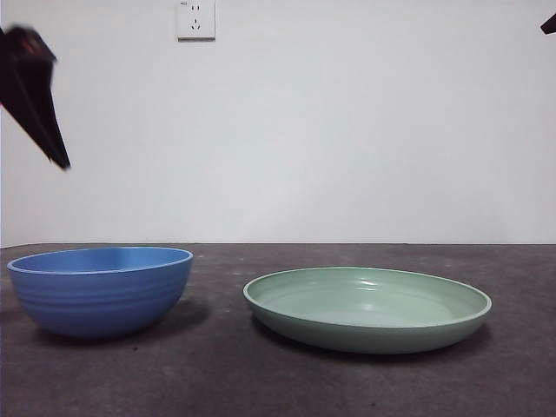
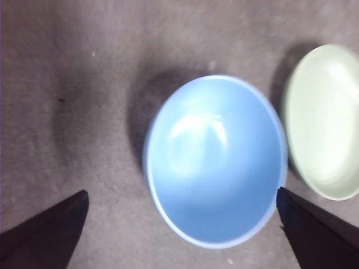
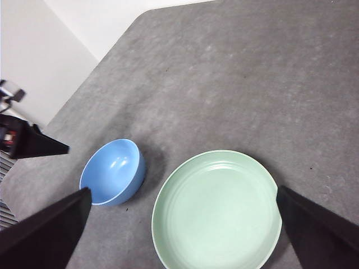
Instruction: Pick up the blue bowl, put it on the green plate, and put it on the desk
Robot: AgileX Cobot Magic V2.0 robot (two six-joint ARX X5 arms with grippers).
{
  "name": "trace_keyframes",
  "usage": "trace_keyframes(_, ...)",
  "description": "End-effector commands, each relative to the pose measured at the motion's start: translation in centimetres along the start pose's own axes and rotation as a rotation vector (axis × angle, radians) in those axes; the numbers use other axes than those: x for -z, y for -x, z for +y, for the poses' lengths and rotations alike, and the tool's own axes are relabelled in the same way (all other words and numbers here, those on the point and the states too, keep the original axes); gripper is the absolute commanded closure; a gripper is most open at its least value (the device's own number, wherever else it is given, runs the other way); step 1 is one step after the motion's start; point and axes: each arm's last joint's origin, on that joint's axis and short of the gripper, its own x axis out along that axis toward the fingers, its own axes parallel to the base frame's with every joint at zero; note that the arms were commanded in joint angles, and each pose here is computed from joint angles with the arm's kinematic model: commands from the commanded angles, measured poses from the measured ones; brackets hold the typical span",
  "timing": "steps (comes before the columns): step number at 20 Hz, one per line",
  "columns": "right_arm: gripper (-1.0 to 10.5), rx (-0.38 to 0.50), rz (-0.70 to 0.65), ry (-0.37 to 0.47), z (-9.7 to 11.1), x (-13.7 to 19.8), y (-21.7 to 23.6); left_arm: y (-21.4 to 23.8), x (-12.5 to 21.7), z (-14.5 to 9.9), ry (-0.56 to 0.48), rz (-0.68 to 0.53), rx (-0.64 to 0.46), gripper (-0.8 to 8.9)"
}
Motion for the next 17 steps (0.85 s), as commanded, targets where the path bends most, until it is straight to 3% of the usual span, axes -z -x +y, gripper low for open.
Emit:
trace_keyframes(1, 3.9, -0.006, -0.015, 0.018, 0.3, -0.5, 0.2, -1.6, -0.8, 0.4, -0.013, 0.041, -0.005, 1.93)
trace_keyframes(4, 3.9, -0.006, -0.015, 0.018, 0.3, -0.5, 0.2, -4.0, -1.4, 1.1, -0.006, 0.085, -0.017, 2.0)
trace_keyframes(9, 3.9, -0.006, -0.014, 0.014, 0.3, -0.5, 0.2, -6.8, -1.3, 2.0, 0.003, 0.167, -0.126, 2.07)
trace_keyframes(13, 3.9, -0.006, -0.014, 0.015, 0.3, -0.5, 0.2, -7.8, -1.4, 2.0, -0.006, 0.18, -0.122, 3.67)
trace_keyframes(17, 3.9, -0.006, -0.014, 0.015, 0.3, -0.5, 0.2, -7.9, -1.4, 1.9, -0.017, 0.179, -0.119, 6.21)
